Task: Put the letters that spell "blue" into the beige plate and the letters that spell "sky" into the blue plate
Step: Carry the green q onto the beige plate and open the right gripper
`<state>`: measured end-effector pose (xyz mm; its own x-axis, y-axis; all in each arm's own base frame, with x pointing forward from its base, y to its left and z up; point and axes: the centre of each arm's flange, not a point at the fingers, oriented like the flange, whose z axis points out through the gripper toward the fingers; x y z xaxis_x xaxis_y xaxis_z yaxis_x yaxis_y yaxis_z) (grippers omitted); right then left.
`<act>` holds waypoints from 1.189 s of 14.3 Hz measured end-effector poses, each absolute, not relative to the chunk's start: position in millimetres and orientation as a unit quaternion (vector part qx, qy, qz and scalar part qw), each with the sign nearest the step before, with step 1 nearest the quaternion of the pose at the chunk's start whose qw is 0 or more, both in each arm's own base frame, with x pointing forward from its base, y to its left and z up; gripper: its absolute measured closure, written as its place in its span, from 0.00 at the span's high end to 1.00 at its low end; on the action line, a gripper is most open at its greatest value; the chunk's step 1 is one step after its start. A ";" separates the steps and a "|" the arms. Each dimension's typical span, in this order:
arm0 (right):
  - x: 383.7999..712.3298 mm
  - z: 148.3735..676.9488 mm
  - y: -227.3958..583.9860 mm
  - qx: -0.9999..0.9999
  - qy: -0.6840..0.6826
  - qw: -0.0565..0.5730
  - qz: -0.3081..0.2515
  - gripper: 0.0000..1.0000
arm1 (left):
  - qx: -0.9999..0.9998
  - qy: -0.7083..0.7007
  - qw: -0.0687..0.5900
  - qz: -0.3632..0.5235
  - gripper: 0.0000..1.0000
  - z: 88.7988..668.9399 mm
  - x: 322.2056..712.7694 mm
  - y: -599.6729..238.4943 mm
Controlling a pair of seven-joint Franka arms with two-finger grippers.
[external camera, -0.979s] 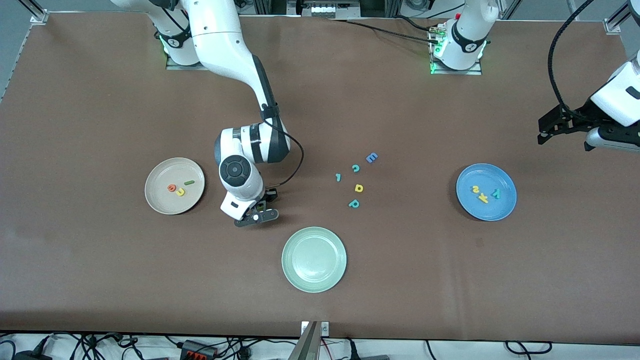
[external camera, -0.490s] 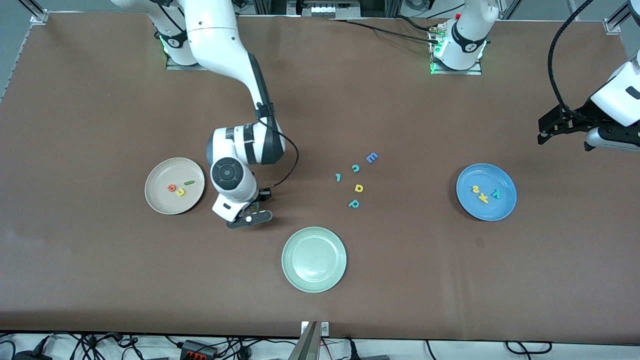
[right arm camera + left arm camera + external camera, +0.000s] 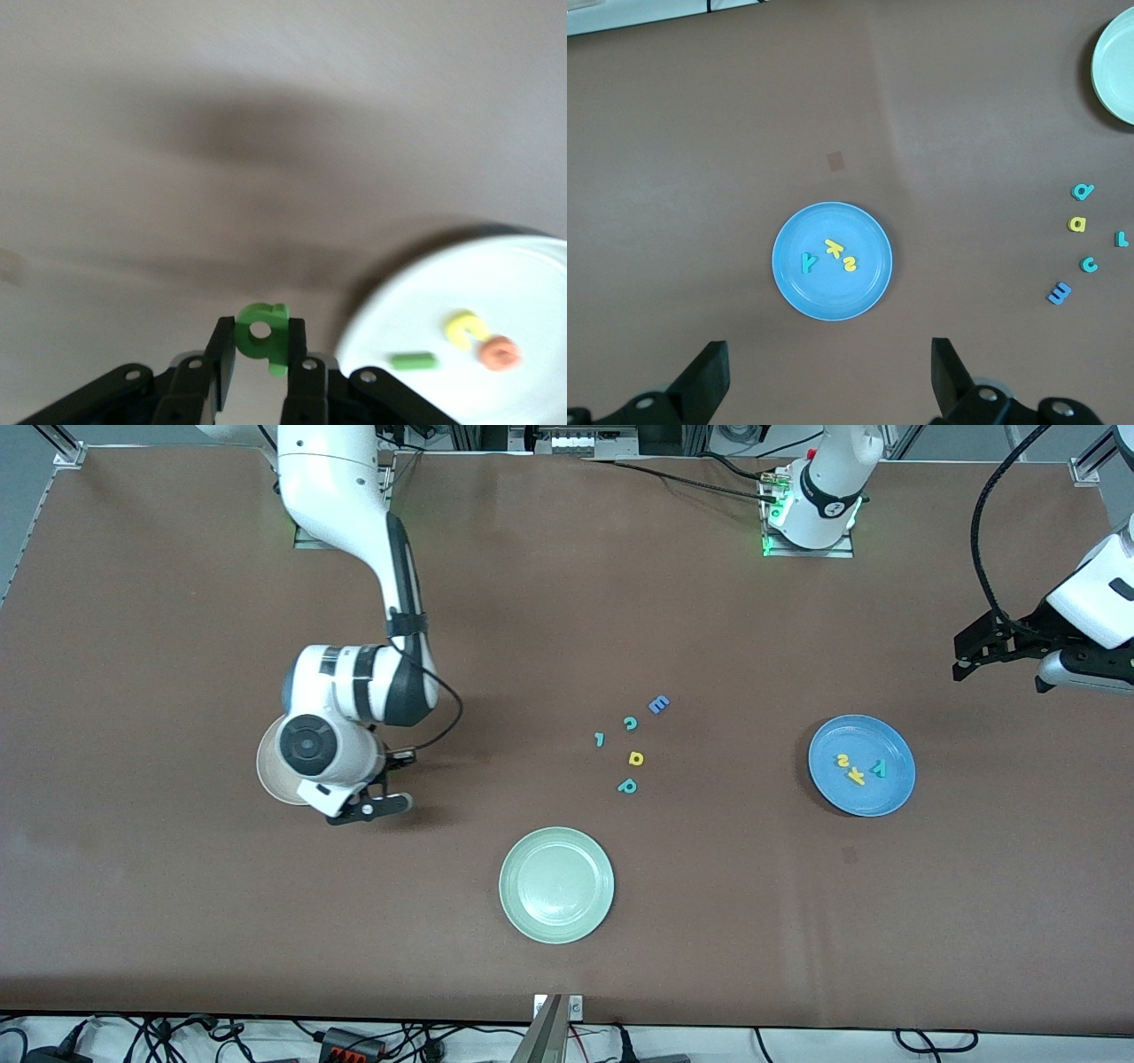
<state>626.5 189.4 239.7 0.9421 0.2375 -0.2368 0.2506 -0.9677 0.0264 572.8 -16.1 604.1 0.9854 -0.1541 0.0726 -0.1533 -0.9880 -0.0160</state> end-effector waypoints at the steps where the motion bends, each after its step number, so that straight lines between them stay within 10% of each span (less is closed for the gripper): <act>1: 622.3 237.2 168.4 0.983 0.133 0.027 -0.125 0.28 | -0.996 0.077 0.005 -0.037 1.00 604.1 572.8 -16.1; 17: 588.2 204.4 25.7 0.966 0.185 -0.011 -0.182 0.39 | -0.996 0.077 0.005 -0.037 1.00 604.1 572.9 -16.1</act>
